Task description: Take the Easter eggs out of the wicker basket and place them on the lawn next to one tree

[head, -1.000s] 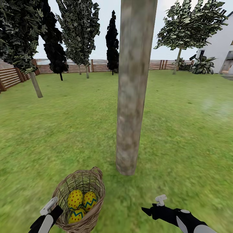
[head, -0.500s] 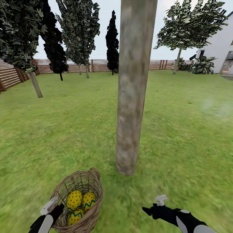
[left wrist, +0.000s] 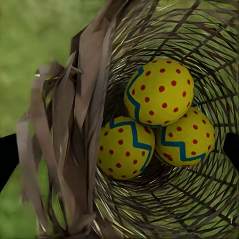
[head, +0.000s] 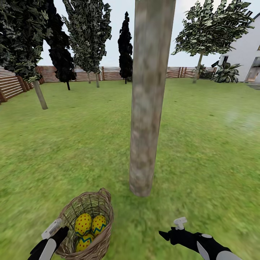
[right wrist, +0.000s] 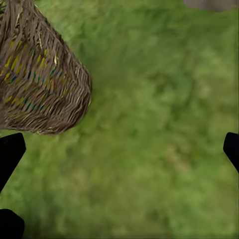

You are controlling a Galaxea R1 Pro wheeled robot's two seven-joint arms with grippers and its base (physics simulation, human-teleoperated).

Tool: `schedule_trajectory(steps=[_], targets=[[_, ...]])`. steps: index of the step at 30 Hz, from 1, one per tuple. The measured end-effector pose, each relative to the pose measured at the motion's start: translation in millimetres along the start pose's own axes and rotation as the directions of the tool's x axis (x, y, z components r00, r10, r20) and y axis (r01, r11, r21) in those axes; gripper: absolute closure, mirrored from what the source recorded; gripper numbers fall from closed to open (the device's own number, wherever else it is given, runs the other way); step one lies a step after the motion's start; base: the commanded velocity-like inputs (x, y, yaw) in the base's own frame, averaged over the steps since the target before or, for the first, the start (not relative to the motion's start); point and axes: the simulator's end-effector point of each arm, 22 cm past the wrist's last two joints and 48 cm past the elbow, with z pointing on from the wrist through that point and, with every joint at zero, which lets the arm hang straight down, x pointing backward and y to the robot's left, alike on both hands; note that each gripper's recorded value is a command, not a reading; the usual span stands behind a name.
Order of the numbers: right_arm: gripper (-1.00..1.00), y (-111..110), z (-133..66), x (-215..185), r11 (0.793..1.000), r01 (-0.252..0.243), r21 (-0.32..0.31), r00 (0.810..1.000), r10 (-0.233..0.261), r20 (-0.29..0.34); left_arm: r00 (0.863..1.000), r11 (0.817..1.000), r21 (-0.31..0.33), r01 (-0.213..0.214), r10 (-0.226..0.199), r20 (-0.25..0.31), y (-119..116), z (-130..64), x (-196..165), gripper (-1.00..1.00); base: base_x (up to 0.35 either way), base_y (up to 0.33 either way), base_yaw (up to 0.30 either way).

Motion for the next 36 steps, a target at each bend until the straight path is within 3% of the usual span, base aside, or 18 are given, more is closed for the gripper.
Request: schedule_trajectory(steps=[8,13,36], targets=[[-1.00,7.0,-9.3,-11.2,1.000,0.000,-0.002,1.000,0.000,0.000,1.000,1.000,0.001,-0.003,0.003,0.000,-5.8,-12.6,-8.9,-1.00,0.000,0.000,0.000],[-1.00,10.8,-15.5,-18.0,1.000,0.000,-0.002,1.000,0.000,0.000,1.000,0.997,0.079,-0.001,0.001,-0.009,-25.4,-21.0,-12.1,-1.00,0.000,0.000,0.000],[-1.00,27.5,-43.3,-47.2,1.000,0.000,-0.001,1.000,0.000,-0.001,1.000,0.997,0.081,-0.001,0.002,-0.007,-38.8,-56.2,-36.2,-1.00,0.000,0.000,0.000]])
